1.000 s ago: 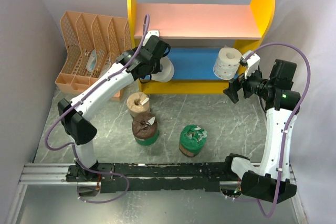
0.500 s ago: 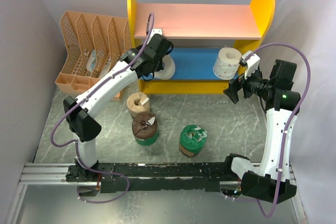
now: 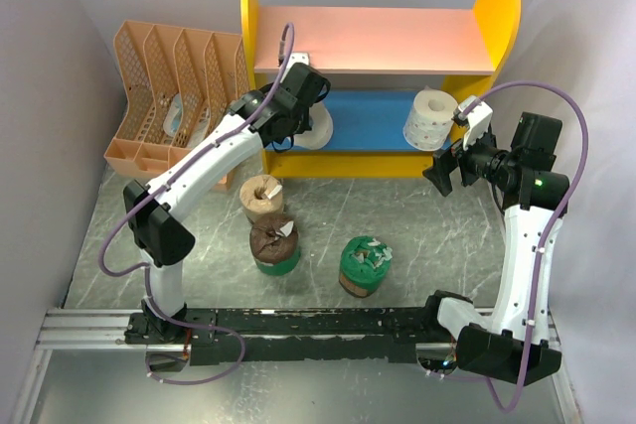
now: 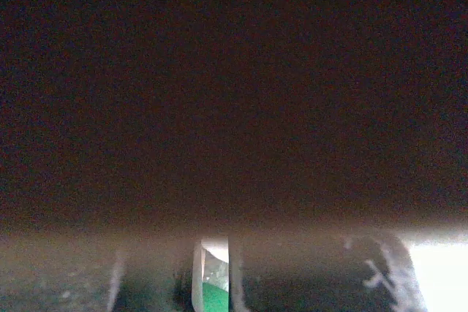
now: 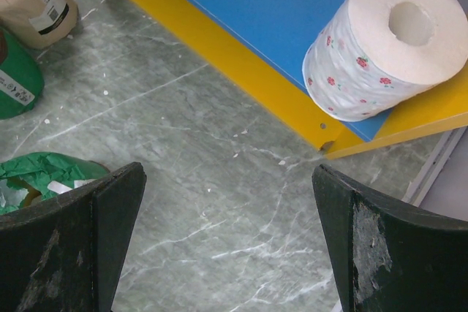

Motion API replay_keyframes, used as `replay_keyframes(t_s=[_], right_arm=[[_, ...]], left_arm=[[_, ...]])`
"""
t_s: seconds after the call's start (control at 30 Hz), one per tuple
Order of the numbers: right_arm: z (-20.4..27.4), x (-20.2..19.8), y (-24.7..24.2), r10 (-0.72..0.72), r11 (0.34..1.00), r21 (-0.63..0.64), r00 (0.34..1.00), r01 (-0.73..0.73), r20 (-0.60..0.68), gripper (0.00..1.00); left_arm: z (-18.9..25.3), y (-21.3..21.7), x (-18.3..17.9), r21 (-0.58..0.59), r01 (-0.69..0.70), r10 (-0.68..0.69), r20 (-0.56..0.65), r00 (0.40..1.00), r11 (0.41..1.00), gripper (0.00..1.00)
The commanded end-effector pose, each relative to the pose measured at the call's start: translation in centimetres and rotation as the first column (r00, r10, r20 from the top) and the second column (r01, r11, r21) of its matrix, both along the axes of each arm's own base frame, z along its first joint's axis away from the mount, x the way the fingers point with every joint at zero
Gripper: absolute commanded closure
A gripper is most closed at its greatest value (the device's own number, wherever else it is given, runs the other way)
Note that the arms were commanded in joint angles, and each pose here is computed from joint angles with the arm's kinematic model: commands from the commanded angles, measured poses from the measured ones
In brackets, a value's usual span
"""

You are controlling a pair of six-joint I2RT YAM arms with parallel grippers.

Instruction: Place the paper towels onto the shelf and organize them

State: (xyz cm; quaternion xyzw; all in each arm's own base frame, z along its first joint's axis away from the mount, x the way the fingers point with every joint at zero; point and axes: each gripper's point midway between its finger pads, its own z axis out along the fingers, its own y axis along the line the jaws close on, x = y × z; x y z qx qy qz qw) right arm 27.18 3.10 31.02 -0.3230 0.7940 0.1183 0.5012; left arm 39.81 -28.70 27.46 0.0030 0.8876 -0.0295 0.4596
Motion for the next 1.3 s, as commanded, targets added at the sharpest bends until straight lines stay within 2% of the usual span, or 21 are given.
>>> replay_keyframes(t_s=[0.0, 0.33, 0.57, 0.9, 0.97, 1.03, 1.27], right_arm=[[0.9, 0.0, -0.1, 0.004, 1.000, -0.004, 1.000, -0.004, 0.028, 0.00], [0.8, 0.1, -0.1, 0.003, 1.000, -0.009, 0.999, -0.003, 0.035, 0.00], [0.6, 0.2, -0.1, 0.006, 1.000, -0.006, 0.999, -0.006, 0.034, 0.00], [0.2, 0.2, -0.1, 0.011, 1.000, -0.009, 1.000, -0.011, 0.029, 0.00], [0.1, 0.2, -0.1, 0.012, 1.000, -0.011, 1.000, -0.012, 0.027, 0.00], [0.0, 0.2, -0.1, 0.013, 1.000, -0.011, 1.000, -0.013, 0.024, 0.00], [-0.4, 0.3, -0.1, 0.017, 1.000, -0.009, 1.000, -0.016, 0.019, 0.00]], left_arm=[[-0.3, -0.7, 0.3, 0.000, 0.012, -0.012, -0.010, 1.000, 1.000, 0.88], [-1.6, -1.0, 0.1, 0.017, 0.025, -0.024, -0.049, 0.999, 1.000, 0.83], [-2.1, -1.3, 0.2, 0.024, 0.030, -0.028, -0.065, 0.997, 0.999, 0.73], [-2.6, -1.5, 0.1, 0.024, 0.035, -0.033, -0.081, 0.996, 0.999, 0.66], [-2.5, -1.6, 0.1, 0.018, 0.038, -0.036, -0.084, 0.996, 0.999, 0.62], [-2.4, -1.8, 0.1, 0.011, 0.042, -0.041, -0.085, 0.996, 0.999, 0.52], [-1.5, -1.9, 0.3, -0.002, 0.044, -0.044, -0.063, 0.997, 0.999, 0.46]])
